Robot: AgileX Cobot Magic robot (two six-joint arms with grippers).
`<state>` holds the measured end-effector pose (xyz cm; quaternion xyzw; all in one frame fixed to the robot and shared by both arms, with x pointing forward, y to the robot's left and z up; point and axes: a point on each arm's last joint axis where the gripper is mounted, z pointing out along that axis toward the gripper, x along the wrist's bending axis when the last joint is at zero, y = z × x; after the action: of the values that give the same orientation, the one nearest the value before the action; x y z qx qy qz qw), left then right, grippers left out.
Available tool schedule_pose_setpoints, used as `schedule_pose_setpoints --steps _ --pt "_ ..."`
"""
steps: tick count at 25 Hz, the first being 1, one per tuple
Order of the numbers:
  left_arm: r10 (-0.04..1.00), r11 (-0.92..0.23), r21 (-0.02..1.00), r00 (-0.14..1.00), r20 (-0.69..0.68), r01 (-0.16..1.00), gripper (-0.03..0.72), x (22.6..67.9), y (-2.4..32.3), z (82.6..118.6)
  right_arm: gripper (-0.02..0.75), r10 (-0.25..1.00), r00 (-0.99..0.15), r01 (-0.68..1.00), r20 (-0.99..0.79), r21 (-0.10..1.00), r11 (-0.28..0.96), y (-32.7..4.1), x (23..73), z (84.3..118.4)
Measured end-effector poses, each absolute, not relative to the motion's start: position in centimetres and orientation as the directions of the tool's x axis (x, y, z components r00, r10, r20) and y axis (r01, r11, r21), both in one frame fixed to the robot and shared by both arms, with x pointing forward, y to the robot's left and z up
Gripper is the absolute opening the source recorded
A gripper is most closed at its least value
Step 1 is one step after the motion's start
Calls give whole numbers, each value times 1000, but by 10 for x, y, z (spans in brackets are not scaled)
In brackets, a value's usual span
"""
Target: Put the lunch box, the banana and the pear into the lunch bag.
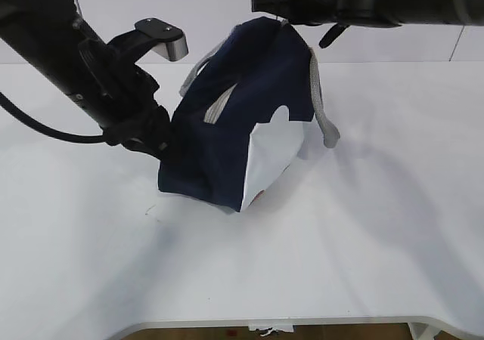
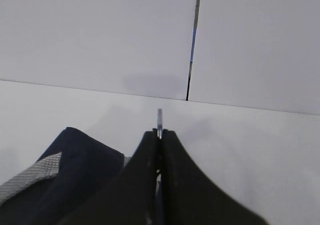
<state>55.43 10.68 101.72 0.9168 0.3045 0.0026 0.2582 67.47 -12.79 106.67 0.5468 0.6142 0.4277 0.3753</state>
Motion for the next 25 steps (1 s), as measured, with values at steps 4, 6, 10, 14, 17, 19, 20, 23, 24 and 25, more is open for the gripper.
schedule_pose_setpoints --steps 4,6,10,14,17,19,20,23,24,25 --pt "556 -687 469 817 -153 555 3 553 107 1018 1 992 -129 355 7 934 40 -125 679 1061" --pt "555 -689 468 818 -152 554 3 553 108 1018 1 990 -138 351 9 936 40 -124 679 1062" --pt "555 -690 465 818 -153 555 3 553 108 1018 1 979 -191 325 68 946 -3 -120 675 1074" --pt "601 -651 438 774 -200 620 62 551 108 1018 1 969 -223 314 106 949 -31 -117 673 1080" --pt "620 -631 404 744 -250 662 279 550 106 1030 1 962 -249 310 112 950 -30 -114 672 1081" --pt "620 -631 404 744 -250 662 279 550 106 1030 1 959 -260 307 113 951 -28 -113 672 1081" --pt "620 -631 404 744 -250 662 279 550 106 1030 1 959 -260 307 113 951 -28 -113 672 1081" --pt "678 -543 385 660 -322 746 493 553 102 1068 1 958 -262 308 116 951 -31 -112 672 1081" --pt "684 -514 419 652 -327 749 507 556 100 1079 1 957 -264 307 116 951 -31 -112 672 1081" --pt "699 -447 453 618 -361 771 510 560 96 1089 1 957 -264 307 116 951 -31 -112 672 1081"
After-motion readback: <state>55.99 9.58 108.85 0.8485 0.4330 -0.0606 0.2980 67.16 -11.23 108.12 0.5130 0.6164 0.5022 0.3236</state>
